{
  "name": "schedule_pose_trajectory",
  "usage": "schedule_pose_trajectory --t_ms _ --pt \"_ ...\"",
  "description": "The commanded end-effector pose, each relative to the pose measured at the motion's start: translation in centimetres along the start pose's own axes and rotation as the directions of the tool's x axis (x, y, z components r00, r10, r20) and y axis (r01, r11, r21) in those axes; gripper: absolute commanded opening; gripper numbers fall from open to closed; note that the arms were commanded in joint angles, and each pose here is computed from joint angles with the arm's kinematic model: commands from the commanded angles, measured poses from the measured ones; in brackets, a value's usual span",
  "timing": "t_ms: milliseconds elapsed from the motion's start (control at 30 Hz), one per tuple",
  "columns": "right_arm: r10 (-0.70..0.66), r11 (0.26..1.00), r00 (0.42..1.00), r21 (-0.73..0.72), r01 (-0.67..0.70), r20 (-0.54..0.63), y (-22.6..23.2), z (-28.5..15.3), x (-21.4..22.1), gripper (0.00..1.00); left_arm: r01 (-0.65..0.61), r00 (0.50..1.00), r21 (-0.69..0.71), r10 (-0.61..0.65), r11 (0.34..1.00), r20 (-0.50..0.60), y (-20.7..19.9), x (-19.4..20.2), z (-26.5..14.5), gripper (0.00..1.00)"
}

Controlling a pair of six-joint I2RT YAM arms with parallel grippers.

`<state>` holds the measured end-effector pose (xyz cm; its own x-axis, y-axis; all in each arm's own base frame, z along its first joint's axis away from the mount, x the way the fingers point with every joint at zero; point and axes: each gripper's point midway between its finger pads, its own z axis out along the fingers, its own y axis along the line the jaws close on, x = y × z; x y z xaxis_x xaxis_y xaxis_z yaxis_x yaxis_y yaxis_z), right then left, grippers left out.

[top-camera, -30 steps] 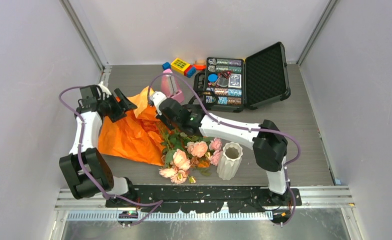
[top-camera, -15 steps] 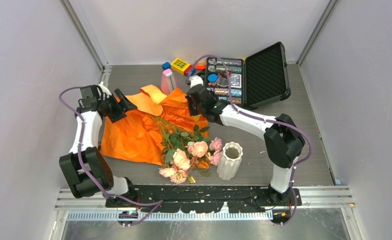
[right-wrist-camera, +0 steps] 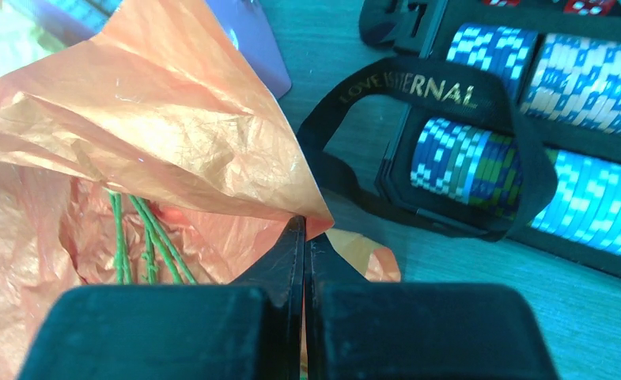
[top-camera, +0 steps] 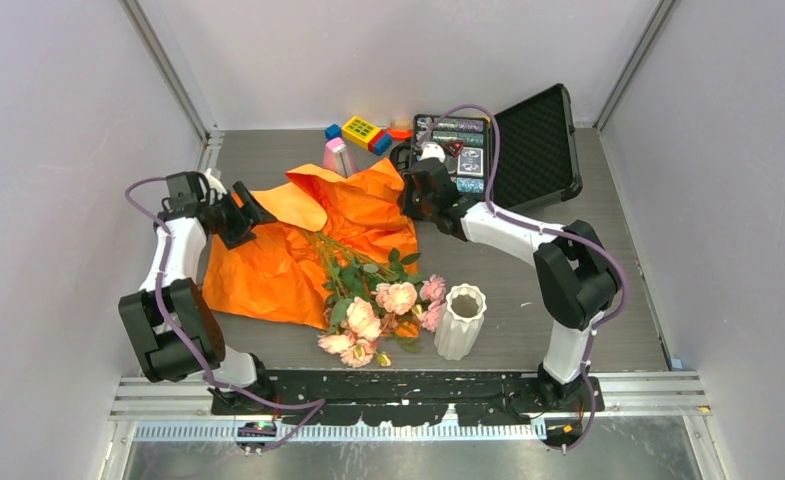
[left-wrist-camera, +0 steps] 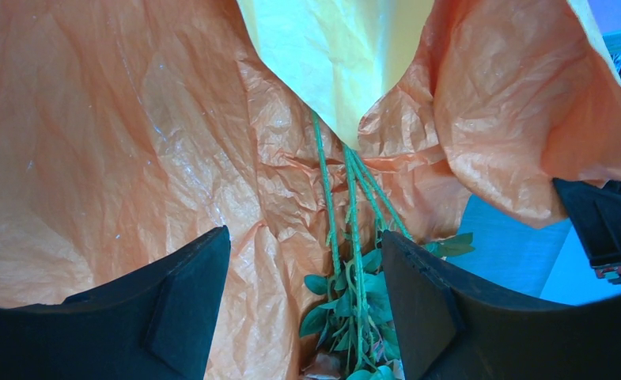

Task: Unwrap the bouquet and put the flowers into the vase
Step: Unfold the wrapping paper at the center of the board.

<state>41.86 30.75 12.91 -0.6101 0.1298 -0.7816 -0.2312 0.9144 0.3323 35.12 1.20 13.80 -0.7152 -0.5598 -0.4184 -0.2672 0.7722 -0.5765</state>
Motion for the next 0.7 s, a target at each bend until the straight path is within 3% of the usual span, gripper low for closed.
schedule_pose_trajectory --t_ms 0,300,667 --pt "0.076 0.997 0.994 -0.037 -0.073 0.083 -0.1 1.0 -2.9 0.00 -0.006 1.000 0.013 0.006 1.000 -0.024 0.0 0.3 0.6 0.72" --pt "0.106 0.994 0.992 0.022 -0.108 0.075 -3.4 3.6 -3.3 0.00 0.053 0.996 0.060 -0.049 0.997 -0.077 -0.1 1.1 1.9 0.70" --pt "0.092 0.996 0.995 -0.017 -0.092 0.040 -3.1 3.5 -3.7 0.02 0.032 0.998 0.057 -0.028 0.998 -0.056 -0.4 0.8 1.5 0.69"
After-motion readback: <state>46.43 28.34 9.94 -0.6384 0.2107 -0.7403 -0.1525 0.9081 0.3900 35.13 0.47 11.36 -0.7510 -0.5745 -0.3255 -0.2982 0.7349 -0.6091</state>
